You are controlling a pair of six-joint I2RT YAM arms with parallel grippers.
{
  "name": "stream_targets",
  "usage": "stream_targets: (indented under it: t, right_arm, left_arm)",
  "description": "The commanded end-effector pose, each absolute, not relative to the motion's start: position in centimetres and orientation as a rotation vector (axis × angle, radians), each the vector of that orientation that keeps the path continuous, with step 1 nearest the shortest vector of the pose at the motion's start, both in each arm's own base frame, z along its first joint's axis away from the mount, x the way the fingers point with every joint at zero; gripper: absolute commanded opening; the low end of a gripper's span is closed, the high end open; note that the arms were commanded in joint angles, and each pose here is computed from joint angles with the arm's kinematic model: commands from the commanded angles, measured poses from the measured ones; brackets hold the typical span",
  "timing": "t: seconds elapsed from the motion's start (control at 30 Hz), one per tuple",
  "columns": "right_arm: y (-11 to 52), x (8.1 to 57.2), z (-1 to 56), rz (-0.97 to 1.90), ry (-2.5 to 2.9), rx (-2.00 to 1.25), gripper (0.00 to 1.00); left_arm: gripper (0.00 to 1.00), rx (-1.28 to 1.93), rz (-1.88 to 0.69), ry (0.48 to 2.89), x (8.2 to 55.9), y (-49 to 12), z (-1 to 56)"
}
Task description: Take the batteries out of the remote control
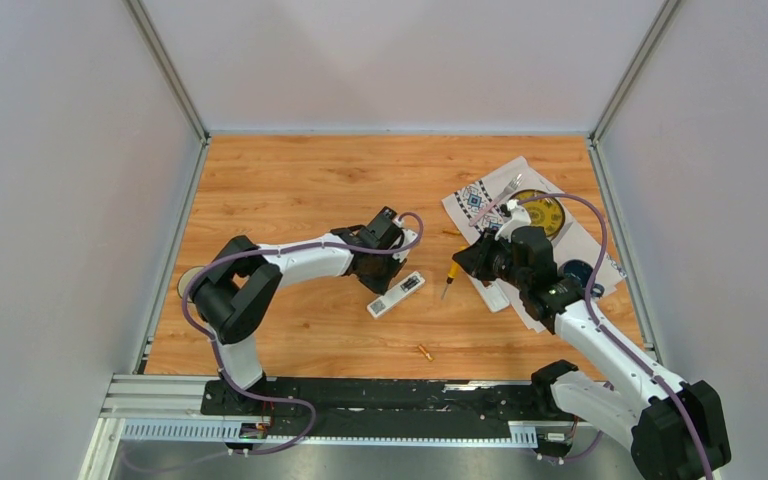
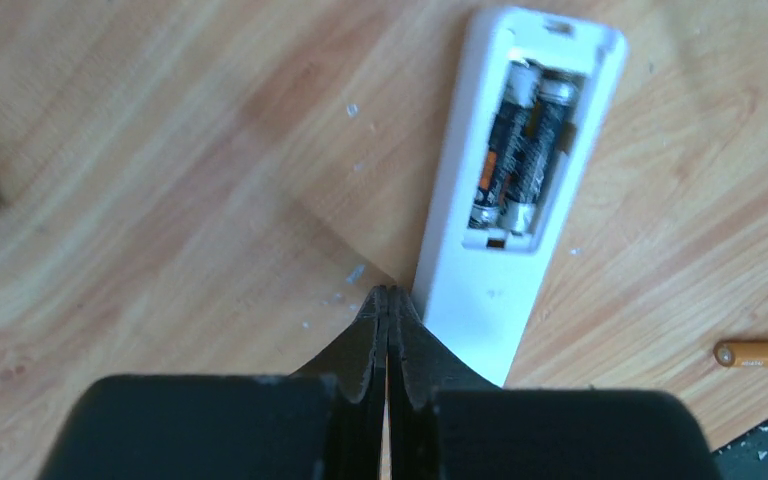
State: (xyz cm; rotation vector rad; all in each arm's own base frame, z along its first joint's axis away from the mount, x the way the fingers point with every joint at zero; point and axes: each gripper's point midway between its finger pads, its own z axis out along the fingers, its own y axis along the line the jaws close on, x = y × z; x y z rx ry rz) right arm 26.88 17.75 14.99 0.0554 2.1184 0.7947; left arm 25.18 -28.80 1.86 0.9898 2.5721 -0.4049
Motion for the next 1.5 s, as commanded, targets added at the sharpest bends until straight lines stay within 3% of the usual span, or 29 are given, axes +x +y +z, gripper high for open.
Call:
stream_targets:
  t: [0.0, 0.1, 0.13, 0.17, 0.23, 0.3, 0.43, 0.93, 1.07, 1.17, 1.27, 1.3, 1.4, 1.47]
  right_arm:
    - [18.1, 27.3, 15.7, 0.816, 2.077, 0.031, 0.0]
    - [18.2, 27.3, 16.0, 0.825, 2.071, 0.027, 0.0]
    - [18.1, 27.3, 16.0, 0.82, 2.071, 0.027, 0.0]
    - [18.2, 27.3, 16.0, 0.821, 2.072, 0.025, 0.0]
    - [18.1, 27.3, 16.2, 0.82, 2.07, 0.026, 0.0]
    - [18.1, 27.2, 16.2, 0.819, 2.068, 0.023, 0.0]
    - [18.0, 27.3, 16.0, 0.812, 2.073, 0.025, 0.0]
    - [18.3, 27.9, 15.7, 0.812, 2.081, 0.021, 0.0]
    - [18.2, 28.0, 15.5, 0.807, 2.082, 0.026, 0.0]
    - [18.3, 27.9, 15.6, 0.803, 2.081, 0.017, 0.0]
    - [18.1, 28.0, 15.3, 0.791, 2.084, 0.024, 0.0]
    - [18.1, 28.1, 15.3, 0.79, 2.084, 0.026, 0.0]
    - [18.0, 28.2, 15.2, 0.788, 2.082, 0.031, 0.0]
    - [17.9, 28.2, 14.9, 0.785, 2.086, 0.036, 0.0]
  left_arm:
    - [0.02, 0.923, -0.435, 2.551, 24.2, -28.7, 3.1]
    - [0.24, 0.878, -0.432, 2.495, 25.0, -28.8, 5.3]
    - [0.4, 0.869, -0.429, 2.48, 25.1, -28.7, 5.8]
    - [0.48, 0.853, -0.421, 2.461, 25.4, -28.6, 6.4]
    - [0.58, 0.829, -0.432, 2.428, 25.6, -28.7, 7.9]
    - [0.62, 0.81, -0.476, 2.403, 25.3, -29.0, 9.1]
    - [0.78, 0.806, -0.519, 2.379, 24.1, -29.7, 9.8]
    - [0.78, 0.757, -0.24, 2.506, 20.9, -30.9, 4.2]
    - [0.73, 0.772, -0.168, 2.526, 20.5, -30.6, 2.5]
    - [0.63, 0.793, -0.122, 2.524, 20.3, -29.7, 2.0]
    - [0.47, 0.842, -0.11, 2.502, 20.1, -28.9, 1.8]
    - [0.31, 0.856, -0.118, 2.493, 20.0, -28.8, 1.8]
    - [0.21, 0.939, -0.184, 2.454, 19.3, -29.0, 2.0]
    - [0.2, 0.995, -0.253, 2.419, 18.8, -29.6, 2.5]
